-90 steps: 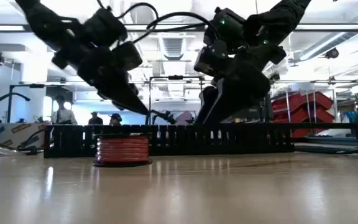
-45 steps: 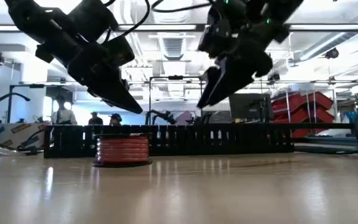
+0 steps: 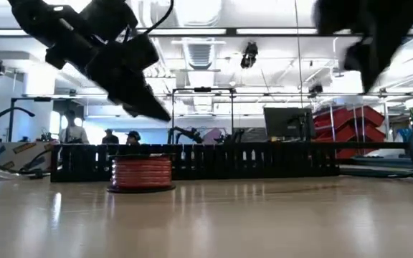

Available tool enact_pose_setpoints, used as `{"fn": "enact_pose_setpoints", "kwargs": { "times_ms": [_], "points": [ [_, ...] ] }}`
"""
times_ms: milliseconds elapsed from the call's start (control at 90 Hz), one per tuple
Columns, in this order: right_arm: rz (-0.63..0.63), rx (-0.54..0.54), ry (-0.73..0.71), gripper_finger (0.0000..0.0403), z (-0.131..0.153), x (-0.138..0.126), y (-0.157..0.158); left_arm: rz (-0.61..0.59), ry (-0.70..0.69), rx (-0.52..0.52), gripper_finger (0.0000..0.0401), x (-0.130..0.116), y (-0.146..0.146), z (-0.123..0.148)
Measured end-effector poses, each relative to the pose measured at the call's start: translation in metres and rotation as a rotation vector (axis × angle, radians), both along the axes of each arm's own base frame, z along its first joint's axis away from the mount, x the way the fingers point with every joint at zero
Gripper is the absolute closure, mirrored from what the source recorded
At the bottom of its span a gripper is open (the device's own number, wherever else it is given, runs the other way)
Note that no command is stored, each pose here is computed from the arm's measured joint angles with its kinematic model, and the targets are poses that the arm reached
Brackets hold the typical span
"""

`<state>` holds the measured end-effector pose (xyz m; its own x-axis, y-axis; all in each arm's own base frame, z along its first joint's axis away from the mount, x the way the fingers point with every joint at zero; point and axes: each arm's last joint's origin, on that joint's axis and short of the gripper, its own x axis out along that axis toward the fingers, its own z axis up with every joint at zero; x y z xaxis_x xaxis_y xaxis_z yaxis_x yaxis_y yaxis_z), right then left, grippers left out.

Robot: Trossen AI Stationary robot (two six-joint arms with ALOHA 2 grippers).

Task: Ziptie cables
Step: Move the coiled white wire to the middle right of the table

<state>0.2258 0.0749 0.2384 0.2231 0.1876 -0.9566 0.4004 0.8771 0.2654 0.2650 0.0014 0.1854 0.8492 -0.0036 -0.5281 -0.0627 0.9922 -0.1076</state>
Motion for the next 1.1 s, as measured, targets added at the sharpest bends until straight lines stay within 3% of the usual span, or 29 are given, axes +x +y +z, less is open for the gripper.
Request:
{"fn": "enact_pose_setpoints", "kwargs": {
  "times_ms": [178,411,656,889,1100],
  "points": [
    [-0.309,-0.029,0.147,0.0142,-0.004,-0.017,0.015,-0.020,-0.030,-0.024,0.0305,0.006,-0.002,0.010],
    [-0.547,-0.068,0.258,0.0099,-0.025,-0.022,0.027,-0.063,-0.039,-0.023,0.0305,0.007,-0.003,0.012],
    [-0.663,-0.074,0.360,0.0075,-0.044,-0.019,0.029,-0.074,-0.037,0.030,0.0305,0.006,-0.003,0.011],
    [-0.701,-0.083,0.381,0.0120,-0.061,-0.009,0.032,-0.081,-0.029,0.042,0.0305,0.005,-0.003,0.008],
    [-0.709,-0.120,0.438,0.0215,-0.075,-0.005,0.033,-0.074,-0.007,0.007,0.0305,0.001,-0.006,0.002]
  ]
}}
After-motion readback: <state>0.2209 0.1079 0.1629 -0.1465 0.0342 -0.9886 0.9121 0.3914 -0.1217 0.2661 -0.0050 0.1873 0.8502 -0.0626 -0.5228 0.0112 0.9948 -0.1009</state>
